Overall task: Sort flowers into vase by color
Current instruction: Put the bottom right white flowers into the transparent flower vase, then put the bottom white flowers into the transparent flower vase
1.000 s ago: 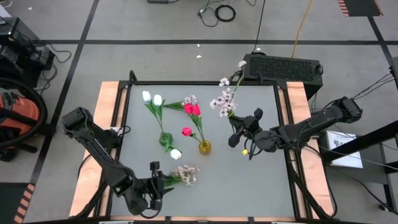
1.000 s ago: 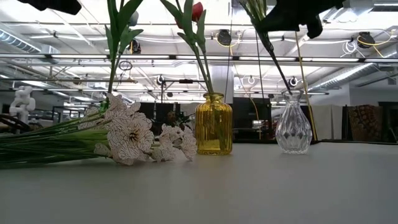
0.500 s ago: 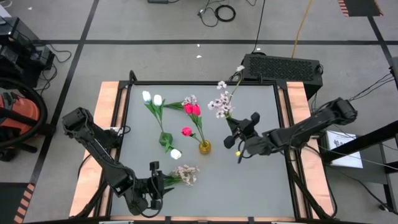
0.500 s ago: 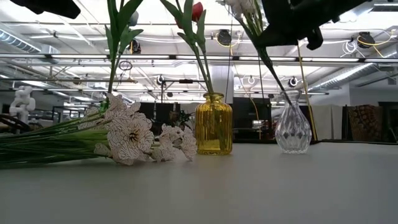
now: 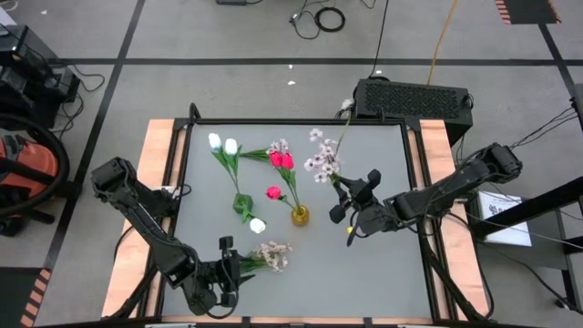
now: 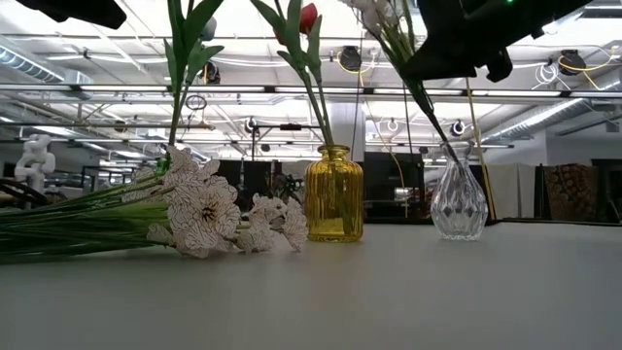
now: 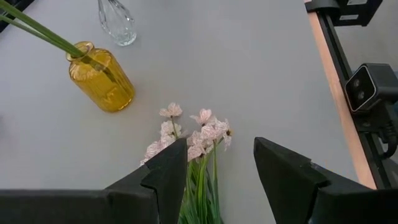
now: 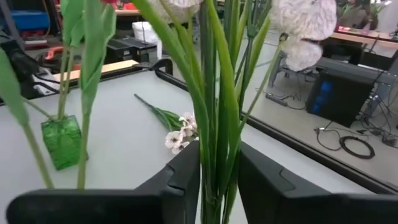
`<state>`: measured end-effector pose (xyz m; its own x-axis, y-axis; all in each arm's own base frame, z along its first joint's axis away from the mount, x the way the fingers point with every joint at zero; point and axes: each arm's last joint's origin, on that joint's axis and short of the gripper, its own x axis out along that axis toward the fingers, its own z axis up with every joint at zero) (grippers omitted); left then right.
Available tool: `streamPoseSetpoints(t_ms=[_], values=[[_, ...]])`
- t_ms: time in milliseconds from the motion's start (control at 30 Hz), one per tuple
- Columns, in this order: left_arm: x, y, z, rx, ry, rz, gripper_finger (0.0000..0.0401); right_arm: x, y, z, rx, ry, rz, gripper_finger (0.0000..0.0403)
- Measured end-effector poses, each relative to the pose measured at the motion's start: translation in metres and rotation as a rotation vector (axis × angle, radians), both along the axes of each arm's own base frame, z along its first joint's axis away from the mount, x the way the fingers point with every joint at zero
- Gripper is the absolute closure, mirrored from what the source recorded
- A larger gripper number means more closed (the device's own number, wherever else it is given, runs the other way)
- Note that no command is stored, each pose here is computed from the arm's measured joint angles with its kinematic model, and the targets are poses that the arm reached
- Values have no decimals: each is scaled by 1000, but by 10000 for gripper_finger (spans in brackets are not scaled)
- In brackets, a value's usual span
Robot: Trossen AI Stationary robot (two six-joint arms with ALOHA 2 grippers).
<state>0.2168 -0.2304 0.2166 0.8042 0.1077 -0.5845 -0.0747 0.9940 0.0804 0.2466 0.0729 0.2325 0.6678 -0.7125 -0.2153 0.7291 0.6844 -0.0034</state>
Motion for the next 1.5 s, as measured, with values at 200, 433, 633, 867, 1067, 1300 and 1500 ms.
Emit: streamPoseSetpoints(t_ms=[200,433,633,867,1067,1300,1500], values=[[-1,1,-2,-14,1,15,207,-4,8,0,-4,9,36,301],[-5,6,-15,-41,21,61,207,-10,15,-5,9,39,62,291],[-8,9,-21,-69,33,87,207,-18,15,-5,19,73,73,291],[-8,9,-21,-74,34,86,207,-31,8,-3,163,120,138,261],[-9,10,-24,-107,30,119,207,-46,0,-1,222,163,113,207],[-8,9,-40,-102,69,129,207,-57,-2,7,334,188,203,154],[-7,5,-54,-134,141,137,206,-68,-5,12,329,222,224,133]])
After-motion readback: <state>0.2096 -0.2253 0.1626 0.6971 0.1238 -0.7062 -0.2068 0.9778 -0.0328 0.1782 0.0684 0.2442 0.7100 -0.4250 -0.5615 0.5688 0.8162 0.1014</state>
